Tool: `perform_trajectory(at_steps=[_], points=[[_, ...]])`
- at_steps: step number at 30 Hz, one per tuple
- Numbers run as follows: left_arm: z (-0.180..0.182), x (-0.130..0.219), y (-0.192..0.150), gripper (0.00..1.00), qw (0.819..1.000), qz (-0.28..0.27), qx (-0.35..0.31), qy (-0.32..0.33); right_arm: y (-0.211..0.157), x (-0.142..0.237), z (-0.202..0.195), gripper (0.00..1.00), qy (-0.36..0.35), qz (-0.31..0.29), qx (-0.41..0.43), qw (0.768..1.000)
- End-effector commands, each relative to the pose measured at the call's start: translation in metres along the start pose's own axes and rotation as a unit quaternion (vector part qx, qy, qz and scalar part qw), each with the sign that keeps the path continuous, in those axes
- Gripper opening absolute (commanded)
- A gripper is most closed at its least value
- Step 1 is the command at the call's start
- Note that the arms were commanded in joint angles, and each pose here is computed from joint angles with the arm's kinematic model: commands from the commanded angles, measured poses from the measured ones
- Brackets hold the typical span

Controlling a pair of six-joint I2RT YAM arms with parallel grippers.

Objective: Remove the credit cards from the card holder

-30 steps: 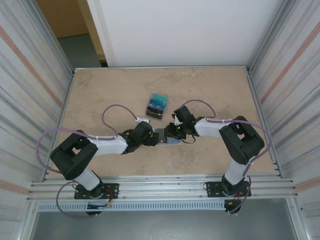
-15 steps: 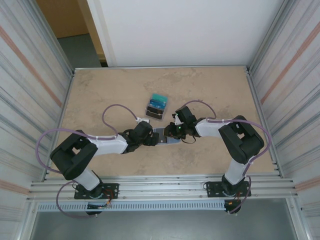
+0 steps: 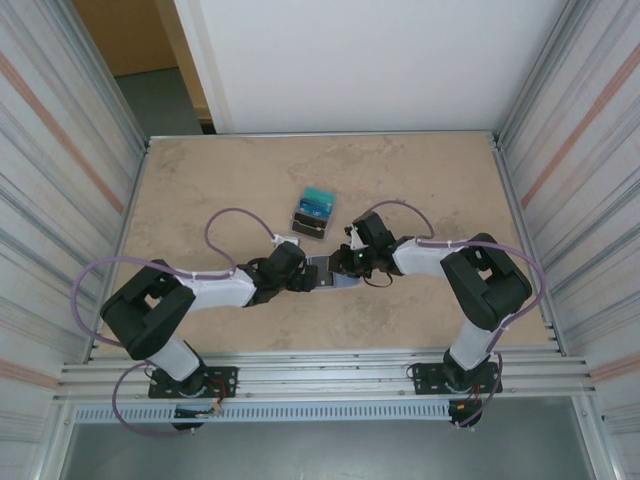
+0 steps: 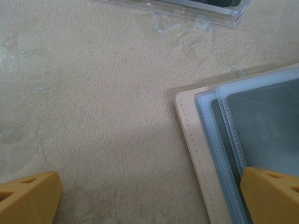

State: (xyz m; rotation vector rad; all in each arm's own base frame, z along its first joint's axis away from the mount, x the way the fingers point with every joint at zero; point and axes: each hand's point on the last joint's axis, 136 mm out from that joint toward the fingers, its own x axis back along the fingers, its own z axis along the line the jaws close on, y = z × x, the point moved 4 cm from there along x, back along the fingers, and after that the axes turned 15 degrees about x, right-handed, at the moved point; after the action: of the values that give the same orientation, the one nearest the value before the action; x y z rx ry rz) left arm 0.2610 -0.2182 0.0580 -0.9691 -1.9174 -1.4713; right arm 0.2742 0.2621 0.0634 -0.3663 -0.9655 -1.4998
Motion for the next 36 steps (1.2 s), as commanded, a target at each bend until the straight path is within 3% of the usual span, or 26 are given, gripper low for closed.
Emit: perform_trajectory(at_steps=[1,14,36], points=[[0.003,-0.003,-0.007,0.99,1.000,0.016,-0.007,0.017,-0.003,-0.003,0.000,0.21,0.031,0.001,-0.015,0.999],[0.001,-0.004,-0.006,0.99,1.000,0.019,-0.009,0.015,0.000,-0.008,0.002,0.20,0.107,-0.013,-0.032,0.994],[0.003,-0.003,-0.007,0.99,0.999,0.024,-0.008,0.026,0.005,0.006,0.000,0.15,0.165,-0.049,-0.056,0.983]])
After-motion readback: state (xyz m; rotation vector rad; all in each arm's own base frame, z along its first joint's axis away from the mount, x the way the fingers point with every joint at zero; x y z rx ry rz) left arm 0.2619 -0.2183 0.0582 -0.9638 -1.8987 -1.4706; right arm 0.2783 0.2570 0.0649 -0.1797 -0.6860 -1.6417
